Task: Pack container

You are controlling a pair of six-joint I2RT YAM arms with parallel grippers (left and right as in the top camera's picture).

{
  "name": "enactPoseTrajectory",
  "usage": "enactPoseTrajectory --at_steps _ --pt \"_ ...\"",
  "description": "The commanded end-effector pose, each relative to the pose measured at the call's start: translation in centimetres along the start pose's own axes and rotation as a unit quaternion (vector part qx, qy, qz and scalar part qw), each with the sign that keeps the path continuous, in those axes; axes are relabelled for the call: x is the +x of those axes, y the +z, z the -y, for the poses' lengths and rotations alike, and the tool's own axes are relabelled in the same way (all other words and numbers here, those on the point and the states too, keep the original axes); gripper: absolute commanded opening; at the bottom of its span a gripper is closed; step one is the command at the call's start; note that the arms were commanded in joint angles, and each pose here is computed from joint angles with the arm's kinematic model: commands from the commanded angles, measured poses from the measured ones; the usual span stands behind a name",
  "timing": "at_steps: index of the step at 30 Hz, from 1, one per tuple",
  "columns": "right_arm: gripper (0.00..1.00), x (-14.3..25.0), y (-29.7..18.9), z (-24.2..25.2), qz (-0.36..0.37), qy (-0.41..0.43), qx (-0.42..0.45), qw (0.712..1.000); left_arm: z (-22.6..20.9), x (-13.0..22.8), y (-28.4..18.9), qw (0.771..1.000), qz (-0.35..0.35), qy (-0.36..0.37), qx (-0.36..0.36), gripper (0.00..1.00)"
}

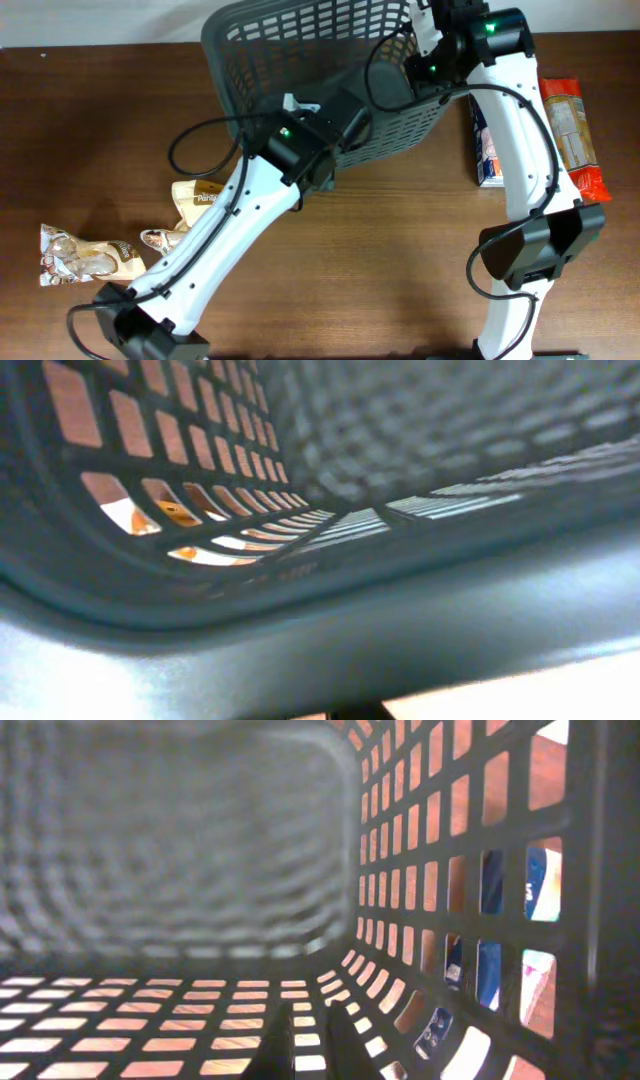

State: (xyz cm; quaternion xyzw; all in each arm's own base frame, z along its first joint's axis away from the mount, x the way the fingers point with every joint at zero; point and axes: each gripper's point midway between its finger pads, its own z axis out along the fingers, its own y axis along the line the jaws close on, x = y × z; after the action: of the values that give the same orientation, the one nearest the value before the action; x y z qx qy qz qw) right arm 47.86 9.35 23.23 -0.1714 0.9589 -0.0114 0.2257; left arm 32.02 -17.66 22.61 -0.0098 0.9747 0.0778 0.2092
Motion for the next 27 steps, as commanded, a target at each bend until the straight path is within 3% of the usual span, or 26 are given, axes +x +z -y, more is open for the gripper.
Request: enactPoseTrajectory --at_steps 1,14,27 --pt "0.04 0.6 0.0 -0.1 -0.012 0.004 -0.006 1.0 -1.6 -0.8 0.9 1.0 0.003 -0.021 -0.022 0.02" --pt "0.04 2.4 -0.1 -0.5 -0.048 0.021 -0.013 0.999 -5.2 -2.2 2.1 0.997 -0.007 -0.056 -0.045 0.02" --pt "0.04 2.9 -0.2 -0.8 -0.058 0.021 -0.021 0.998 -5.8 -3.2 2.4 0.997 0.003 -0.062 -0.043 0.02"
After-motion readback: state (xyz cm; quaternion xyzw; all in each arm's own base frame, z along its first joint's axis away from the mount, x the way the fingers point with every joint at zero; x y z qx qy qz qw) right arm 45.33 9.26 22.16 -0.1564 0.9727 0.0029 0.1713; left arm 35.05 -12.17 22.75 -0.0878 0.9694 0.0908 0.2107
